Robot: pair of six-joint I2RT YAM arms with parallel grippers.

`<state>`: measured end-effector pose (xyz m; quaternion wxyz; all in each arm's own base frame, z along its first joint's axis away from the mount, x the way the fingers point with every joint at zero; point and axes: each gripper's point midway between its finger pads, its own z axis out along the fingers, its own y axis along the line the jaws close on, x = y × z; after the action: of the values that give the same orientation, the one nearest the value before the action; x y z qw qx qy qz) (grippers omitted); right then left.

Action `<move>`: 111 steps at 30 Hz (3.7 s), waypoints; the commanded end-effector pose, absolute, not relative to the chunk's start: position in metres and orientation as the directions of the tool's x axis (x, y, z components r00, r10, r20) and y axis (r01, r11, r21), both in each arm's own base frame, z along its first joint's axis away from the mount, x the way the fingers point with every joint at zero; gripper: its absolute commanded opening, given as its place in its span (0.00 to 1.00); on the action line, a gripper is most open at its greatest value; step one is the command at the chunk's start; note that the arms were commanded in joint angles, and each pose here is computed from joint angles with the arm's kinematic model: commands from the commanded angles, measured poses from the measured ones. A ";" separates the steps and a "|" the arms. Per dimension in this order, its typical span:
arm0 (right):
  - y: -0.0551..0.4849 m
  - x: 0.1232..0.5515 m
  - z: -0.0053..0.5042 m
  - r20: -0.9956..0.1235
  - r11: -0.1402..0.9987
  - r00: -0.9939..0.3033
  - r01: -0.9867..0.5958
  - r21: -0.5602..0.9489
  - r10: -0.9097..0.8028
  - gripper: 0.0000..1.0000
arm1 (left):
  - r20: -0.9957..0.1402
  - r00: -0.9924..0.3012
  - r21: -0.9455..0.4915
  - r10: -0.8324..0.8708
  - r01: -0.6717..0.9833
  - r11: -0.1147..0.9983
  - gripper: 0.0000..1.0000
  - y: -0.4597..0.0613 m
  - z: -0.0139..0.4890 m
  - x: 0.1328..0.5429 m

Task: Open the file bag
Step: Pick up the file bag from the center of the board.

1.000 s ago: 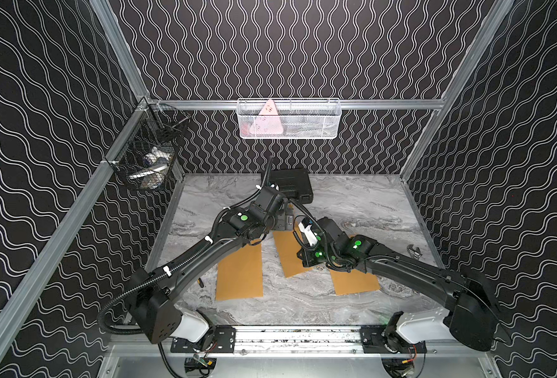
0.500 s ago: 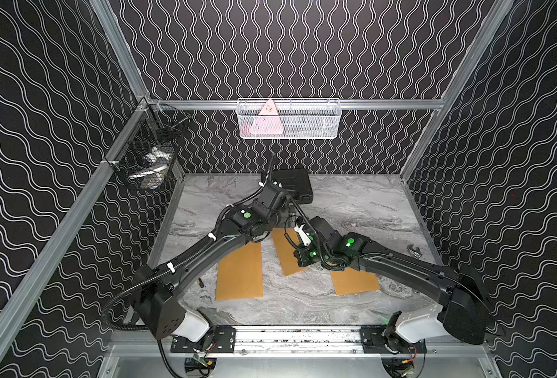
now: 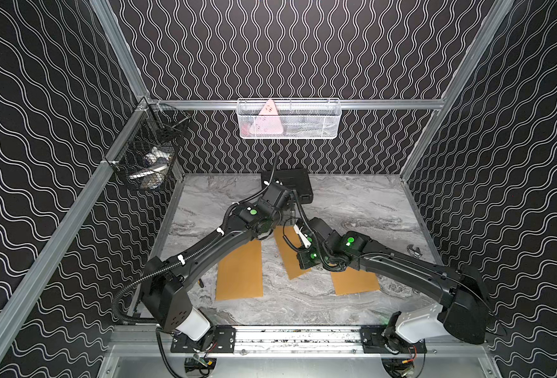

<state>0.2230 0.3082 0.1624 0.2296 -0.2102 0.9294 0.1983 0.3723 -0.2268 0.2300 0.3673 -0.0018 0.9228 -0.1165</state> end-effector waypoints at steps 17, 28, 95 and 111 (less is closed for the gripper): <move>0.341 0.237 0.207 -0.645 0.758 -0.713 -0.574 0.310 -0.276 0.00 | -0.648 -0.751 -0.290 -0.129 0.087 0.953 0.22 -0.241 0.222 0.374; 0.340 0.238 0.206 -0.650 0.762 -0.710 -0.571 0.307 -0.270 0.01 | -0.655 -0.743 -0.284 -0.137 0.074 0.956 0.00 -0.234 0.225 0.375; 0.235 0.350 0.192 -0.440 0.515 -0.889 -0.321 0.795 0.125 0.81 | -0.735 -0.582 -0.644 -0.348 0.439 0.626 0.00 -0.217 0.254 0.379; 0.229 0.359 0.199 -0.429 0.413 -0.892 -0.341 0.845 0.140 0.79 | -0.700 -0.594 -0.707 -0.397 0.502 0.498 0.00 -0.226 0.254 0.360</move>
<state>0.3608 0.2248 0.1874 0.2149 -0.0444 0.8245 0.5216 0.3597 -0.2224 0.2341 0.4314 0.0279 0.7688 -0.4712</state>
